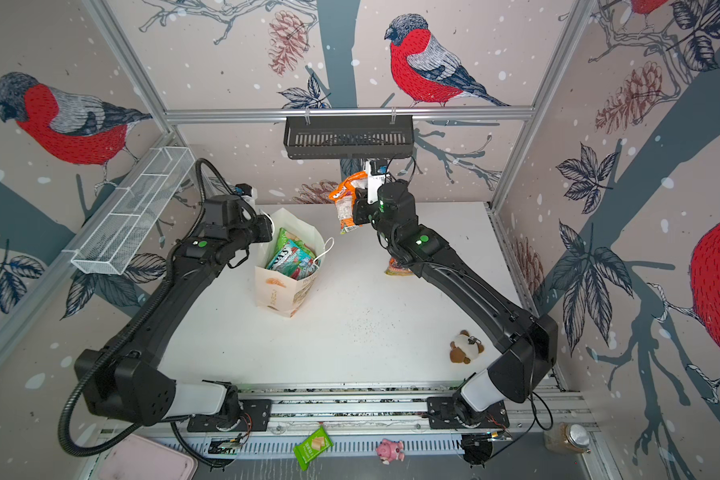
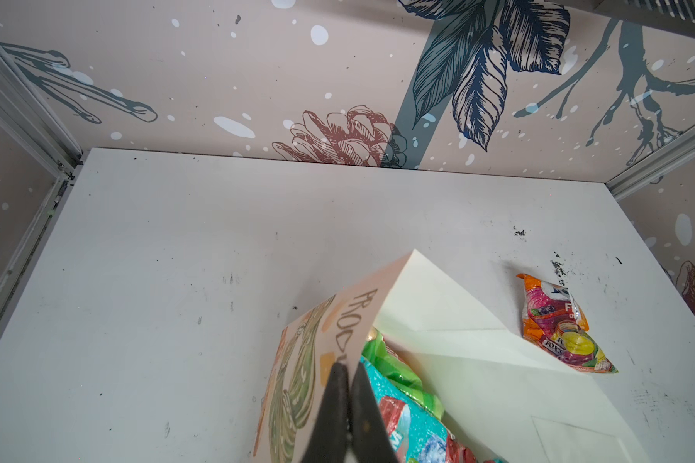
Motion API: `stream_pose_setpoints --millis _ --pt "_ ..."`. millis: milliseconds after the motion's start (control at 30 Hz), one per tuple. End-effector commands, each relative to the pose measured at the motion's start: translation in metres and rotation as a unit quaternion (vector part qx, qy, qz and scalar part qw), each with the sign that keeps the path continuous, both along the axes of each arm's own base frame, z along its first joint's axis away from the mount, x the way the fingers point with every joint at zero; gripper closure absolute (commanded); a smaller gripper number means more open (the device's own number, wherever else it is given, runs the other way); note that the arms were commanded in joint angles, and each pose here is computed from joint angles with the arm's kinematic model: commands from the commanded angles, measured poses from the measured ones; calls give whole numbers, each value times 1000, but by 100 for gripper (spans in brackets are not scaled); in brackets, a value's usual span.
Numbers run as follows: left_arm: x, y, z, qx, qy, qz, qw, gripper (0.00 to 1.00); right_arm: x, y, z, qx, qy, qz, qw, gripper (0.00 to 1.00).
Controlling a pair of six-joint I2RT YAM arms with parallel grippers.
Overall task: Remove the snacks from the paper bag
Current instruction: 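Lift the orange-white packet out of the bag with the right gripper, then lower the orange-white packet beside the first packet and release it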
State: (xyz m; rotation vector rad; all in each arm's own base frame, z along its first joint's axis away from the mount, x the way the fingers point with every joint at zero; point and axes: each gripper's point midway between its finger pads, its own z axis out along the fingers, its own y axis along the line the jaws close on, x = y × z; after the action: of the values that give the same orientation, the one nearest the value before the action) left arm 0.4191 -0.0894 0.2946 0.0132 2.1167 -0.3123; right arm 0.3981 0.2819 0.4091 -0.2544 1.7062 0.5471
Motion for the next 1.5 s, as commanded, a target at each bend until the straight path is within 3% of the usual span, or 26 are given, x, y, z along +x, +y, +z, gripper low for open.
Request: stream_pose_setpoints --millis 0,700,1100,1467 --pt "7 1 12 -7 -28 5 1000 100 3 -17 18 39 -20 -20 999 100" --pt "4 4 18 -2 -35 11 999 100 26 -98 -50 34 46 -120 991 100" --pt "5 6 16 2 -35 15 999 100 47 -107 -99 16 96 -143 985 100" --pt "5 5 16 -3 -35 14 999 100 66 -88 -159 5 160 -123 979 100"
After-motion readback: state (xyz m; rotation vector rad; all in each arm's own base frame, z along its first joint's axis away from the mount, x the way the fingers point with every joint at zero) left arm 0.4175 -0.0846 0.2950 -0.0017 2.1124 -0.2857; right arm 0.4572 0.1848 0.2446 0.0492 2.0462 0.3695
